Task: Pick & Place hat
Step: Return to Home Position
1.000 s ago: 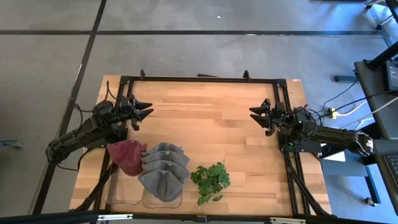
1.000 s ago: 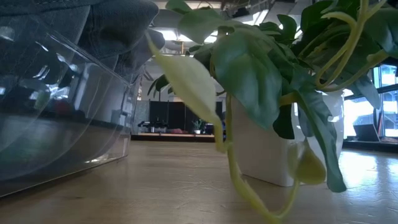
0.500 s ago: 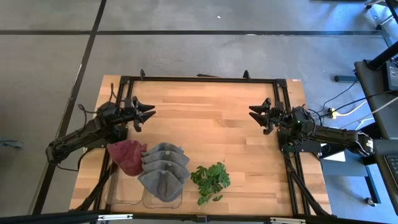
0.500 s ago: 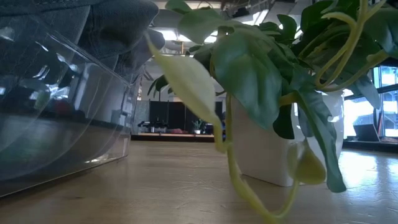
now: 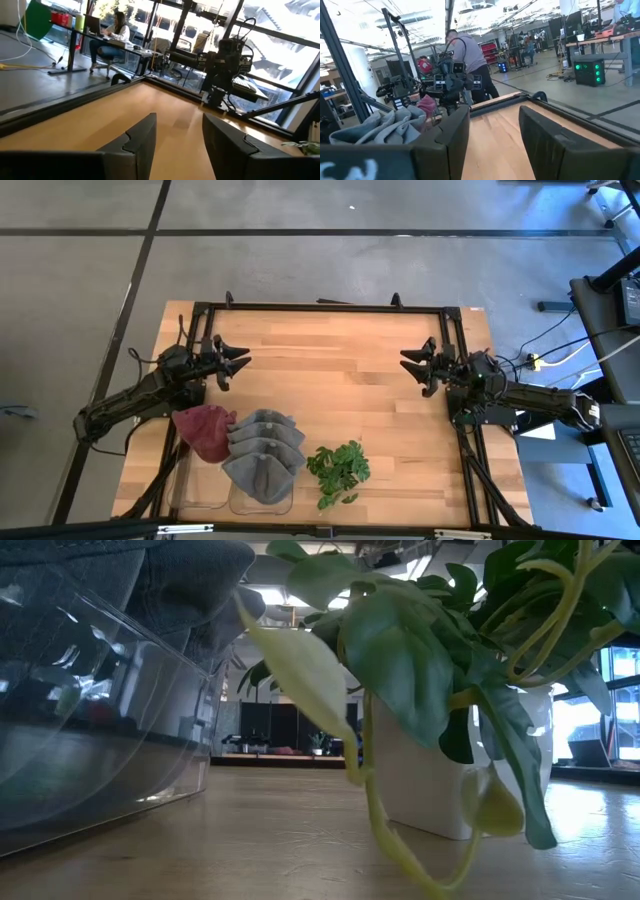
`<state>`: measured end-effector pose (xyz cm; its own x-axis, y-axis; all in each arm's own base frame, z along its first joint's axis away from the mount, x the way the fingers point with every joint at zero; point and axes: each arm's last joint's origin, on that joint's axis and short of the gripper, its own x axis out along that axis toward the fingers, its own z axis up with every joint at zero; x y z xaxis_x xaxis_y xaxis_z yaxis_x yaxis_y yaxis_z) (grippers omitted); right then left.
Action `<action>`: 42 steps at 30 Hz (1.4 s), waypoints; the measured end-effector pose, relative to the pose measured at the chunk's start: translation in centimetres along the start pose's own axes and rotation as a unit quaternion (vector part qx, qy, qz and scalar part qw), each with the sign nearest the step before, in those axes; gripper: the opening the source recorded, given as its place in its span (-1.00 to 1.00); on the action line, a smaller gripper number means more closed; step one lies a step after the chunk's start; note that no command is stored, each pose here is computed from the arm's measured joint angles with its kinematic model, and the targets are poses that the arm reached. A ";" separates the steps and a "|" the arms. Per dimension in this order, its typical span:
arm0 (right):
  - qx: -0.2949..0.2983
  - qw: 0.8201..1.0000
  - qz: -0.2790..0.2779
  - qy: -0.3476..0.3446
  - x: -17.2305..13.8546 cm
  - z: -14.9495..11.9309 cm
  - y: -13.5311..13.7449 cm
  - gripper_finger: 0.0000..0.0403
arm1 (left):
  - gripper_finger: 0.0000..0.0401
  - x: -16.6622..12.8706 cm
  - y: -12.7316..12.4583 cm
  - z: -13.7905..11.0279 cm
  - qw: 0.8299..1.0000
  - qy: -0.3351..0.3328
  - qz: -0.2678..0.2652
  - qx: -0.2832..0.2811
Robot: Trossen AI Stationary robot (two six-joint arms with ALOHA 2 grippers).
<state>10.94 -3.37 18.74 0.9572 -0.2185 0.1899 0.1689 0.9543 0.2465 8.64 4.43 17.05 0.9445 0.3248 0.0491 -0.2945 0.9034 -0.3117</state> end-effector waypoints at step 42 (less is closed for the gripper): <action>0.049 0.994 -0.064 0.072 -2.1 -1.6 -0.5 -0.15 | -0.24 0.0 0.0 0.0 0.999 0.001 -0.002 0.039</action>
<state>9.25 -3.04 16.75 0.9540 -0.2993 0.0141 0.2753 0.8940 0.3535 8.66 4.41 17.04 0.9458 0.3213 0.0480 -0.3018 0.9237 -0.2361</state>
